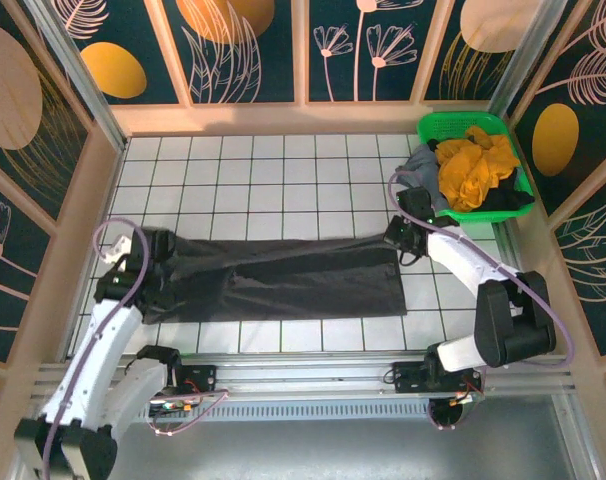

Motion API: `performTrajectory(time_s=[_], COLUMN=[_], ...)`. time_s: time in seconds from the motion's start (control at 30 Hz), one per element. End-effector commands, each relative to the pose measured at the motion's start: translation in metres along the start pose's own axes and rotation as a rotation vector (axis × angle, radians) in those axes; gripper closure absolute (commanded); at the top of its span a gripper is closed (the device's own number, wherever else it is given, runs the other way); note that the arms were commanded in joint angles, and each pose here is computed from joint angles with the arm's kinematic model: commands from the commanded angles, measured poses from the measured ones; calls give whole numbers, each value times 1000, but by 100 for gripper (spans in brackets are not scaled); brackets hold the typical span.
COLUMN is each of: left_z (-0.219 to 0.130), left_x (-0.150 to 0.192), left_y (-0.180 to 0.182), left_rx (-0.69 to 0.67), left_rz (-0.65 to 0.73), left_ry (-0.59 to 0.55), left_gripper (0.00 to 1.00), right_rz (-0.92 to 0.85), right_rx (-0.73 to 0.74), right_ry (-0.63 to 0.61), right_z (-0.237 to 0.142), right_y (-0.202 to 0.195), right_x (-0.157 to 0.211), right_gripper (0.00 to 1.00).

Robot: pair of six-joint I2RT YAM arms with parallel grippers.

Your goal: Fold and stack the t-shirts

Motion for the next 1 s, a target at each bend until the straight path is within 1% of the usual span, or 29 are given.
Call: performTrajectory(time_s=[0.0, 0.1, 0.23, 0.27, 0.43, 0.57, 0.63, 0.73, 0.8, 0.87, 0.97], left_z=[9, 11, 6, 4, 0, -2, -4, -3, 0, 5, 11], left_x=[19, 23, 18, 20, 16, 15, 15, 17, 21, 26, 32], left_y=[26, 28, 33, 39, 45, 50, 55, 61, 66, 68, 69], left_rx=[-81, -86, -108, -133, -163, -197, -223, -246, -260, -271, -276], left_rz=[-125, -163, -201, -194, -191, -178, -174, -171, -168, -165, -155], left_ry=[35, 50, 22, 26, 10, 4, -1, -4, 4, 17, 35], left_gripper=[100, 100, 100, 100, 100, 100, 100, 100, 100, 100, 96], right_rz=[26, 34, 31, 31, 26, 27, 42, 80, 102, 130, 174], right_rx=[34, 41, 54, 56, 44, 54, 75, 70, 54, 33, -8], right_ry=[34, 38, 33, 29, 15, 26, 23, 10, 10, 25, 60], right_z=[11, 14, 13, 12, -2, -12, -16, -22, -24, -22, -16], right_y=[-16, -18, -17, -16, -16, -24, -33, -41, -40, -35, -21], right_x=[12, 11, 6, 4, 2, 10, 15, 17, 18, 18, 18], right_gripper=[100, 100, 100, 100, 100, 100, 84, 65, 60, 60, 60])
Point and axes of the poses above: each hand's point on the last joint's axis, 136 mm out from that joint toward the fingers, its own z axis out along the fingers, its own y axis along the line the jaws close on, x = y × z, the point moved 1 cm from there along -z, back along the fingers, and after that the axes turned 5 degrees about z, right-handed, at the moved point
